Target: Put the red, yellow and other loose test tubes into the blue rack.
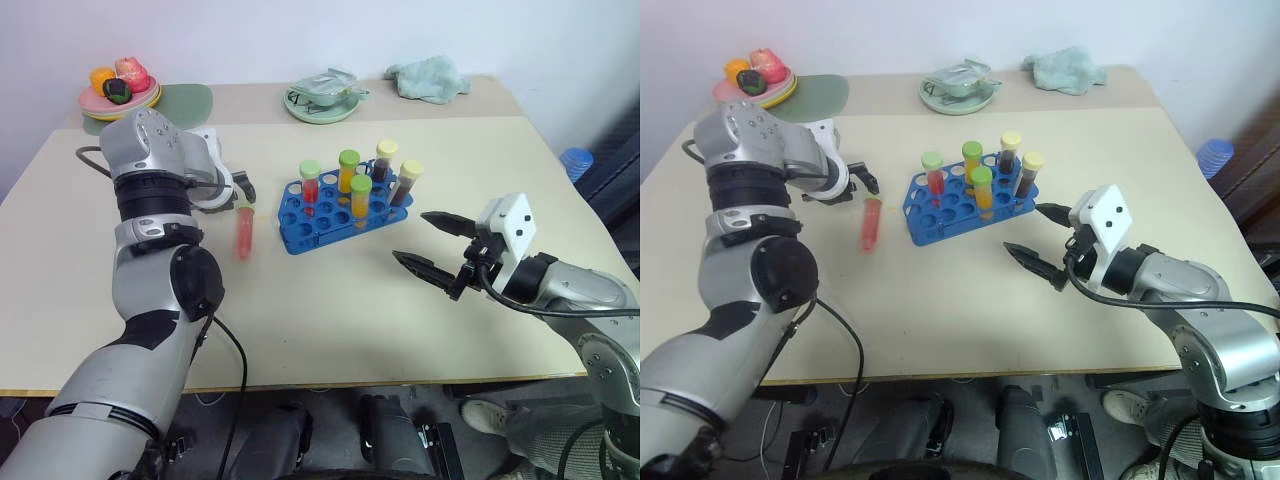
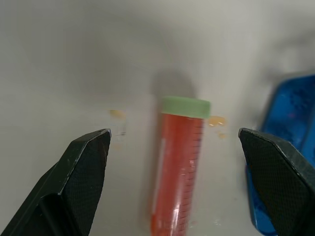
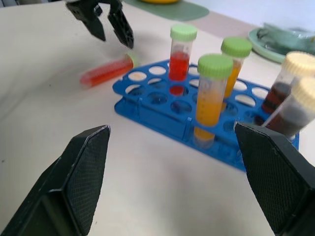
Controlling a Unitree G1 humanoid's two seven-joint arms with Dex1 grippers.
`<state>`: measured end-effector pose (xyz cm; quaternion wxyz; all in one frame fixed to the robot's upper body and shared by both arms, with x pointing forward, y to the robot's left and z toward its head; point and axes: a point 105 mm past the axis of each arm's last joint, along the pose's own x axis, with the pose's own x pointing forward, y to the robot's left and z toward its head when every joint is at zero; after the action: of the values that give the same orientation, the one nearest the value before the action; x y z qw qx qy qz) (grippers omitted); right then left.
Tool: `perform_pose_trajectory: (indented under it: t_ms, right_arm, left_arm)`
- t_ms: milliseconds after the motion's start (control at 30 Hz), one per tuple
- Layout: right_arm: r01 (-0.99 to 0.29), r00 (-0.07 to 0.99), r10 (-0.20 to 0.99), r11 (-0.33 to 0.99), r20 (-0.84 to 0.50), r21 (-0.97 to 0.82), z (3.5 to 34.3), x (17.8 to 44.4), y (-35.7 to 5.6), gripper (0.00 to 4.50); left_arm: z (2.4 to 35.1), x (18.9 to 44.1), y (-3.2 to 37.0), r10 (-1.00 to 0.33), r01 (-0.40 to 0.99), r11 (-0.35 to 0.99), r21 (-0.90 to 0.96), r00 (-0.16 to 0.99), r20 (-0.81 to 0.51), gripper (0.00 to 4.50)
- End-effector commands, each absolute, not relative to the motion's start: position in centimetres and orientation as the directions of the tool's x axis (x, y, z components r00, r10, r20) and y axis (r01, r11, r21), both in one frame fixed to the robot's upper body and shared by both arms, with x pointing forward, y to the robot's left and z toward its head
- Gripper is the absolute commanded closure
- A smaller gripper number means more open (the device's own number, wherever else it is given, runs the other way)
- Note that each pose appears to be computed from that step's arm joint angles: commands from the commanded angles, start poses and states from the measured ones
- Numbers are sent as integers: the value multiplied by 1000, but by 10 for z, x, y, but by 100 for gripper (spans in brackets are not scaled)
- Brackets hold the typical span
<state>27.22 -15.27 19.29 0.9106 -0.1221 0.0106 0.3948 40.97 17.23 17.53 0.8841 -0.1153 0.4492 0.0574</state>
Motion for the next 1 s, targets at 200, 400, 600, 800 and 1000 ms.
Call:
perform_pose_trajectory:
  t_ms: [200,400,600,800,1000]
  right_arm:
    - [-699,700,712,664,-62,-263,211,265,-151,37]
    - [-699,701,710,664,-69,-264,212,261,-152,37]
    - [-710,690,720,651,-78,-269,213,257,-150,37]
    - [-728,669,738,627,-88,-276,218,251,-149,37]
    - [-760,632,767,586,-111,-281,220,243,-148,37]
  left_arm:
    - [172,419,160,2,-244,955,-168,573,-819,25]
    - [167,422,159,15,-271,948,-167,562,-827,25]
    - [167,424,158,26,-280,946,-161,562,-827,25]
    - [165,424,160,35,-298,941,-159,555,-831,25]
    - [164,424,161,41,-308,938,-156,548,-835,25]
